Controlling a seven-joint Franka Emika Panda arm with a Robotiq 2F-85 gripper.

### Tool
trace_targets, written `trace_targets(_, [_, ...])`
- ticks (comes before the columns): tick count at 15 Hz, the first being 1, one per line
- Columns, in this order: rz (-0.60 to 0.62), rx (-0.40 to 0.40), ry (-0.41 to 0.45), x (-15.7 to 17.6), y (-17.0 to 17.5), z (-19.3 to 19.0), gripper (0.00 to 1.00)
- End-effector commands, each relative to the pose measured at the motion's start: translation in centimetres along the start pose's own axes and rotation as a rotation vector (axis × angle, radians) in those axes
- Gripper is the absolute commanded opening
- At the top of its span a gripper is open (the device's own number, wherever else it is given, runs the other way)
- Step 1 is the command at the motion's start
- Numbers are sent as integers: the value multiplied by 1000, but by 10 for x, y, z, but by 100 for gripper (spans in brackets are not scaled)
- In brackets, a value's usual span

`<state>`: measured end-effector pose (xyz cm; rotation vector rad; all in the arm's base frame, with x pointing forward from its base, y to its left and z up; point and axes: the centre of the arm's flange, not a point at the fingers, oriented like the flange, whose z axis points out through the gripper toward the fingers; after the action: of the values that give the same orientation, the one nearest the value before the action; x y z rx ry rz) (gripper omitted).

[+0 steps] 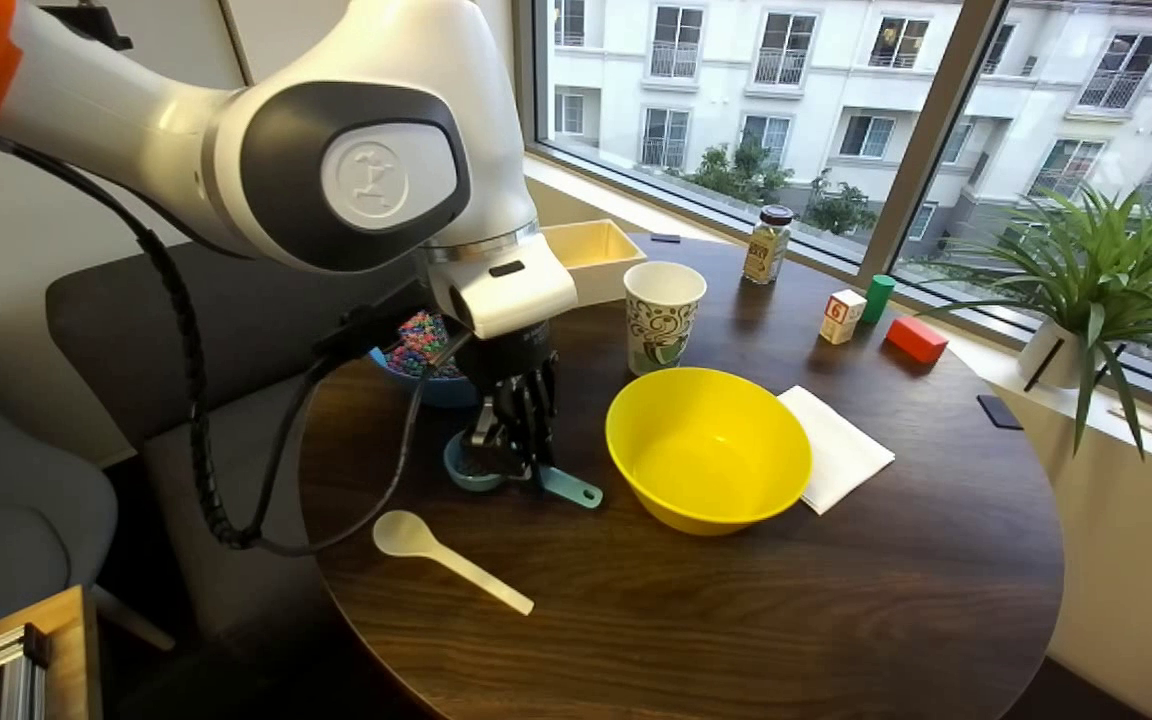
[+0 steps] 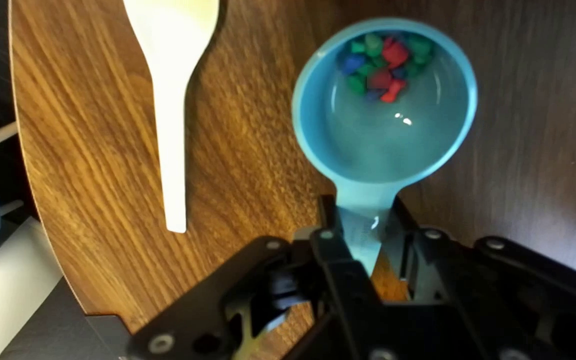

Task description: Pick up the blue measuring spoon, scoop some of the substance in the blue bowl and put the blue measuring spoon back onto the table

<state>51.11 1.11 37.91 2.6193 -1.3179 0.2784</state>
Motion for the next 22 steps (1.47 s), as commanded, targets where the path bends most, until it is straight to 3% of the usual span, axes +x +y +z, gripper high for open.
trace_targets(1, [-14, 10, -12, 1, 2, 9, 42])
trace_targets(7, [-39, -6, -13, -6, 5, -6, 90])
trace_targets(9, [-43, -14, -10, -9, 6, -14, 100])
trace_targets(22, [-32, -52, 87, -16, 43, -94, 100])
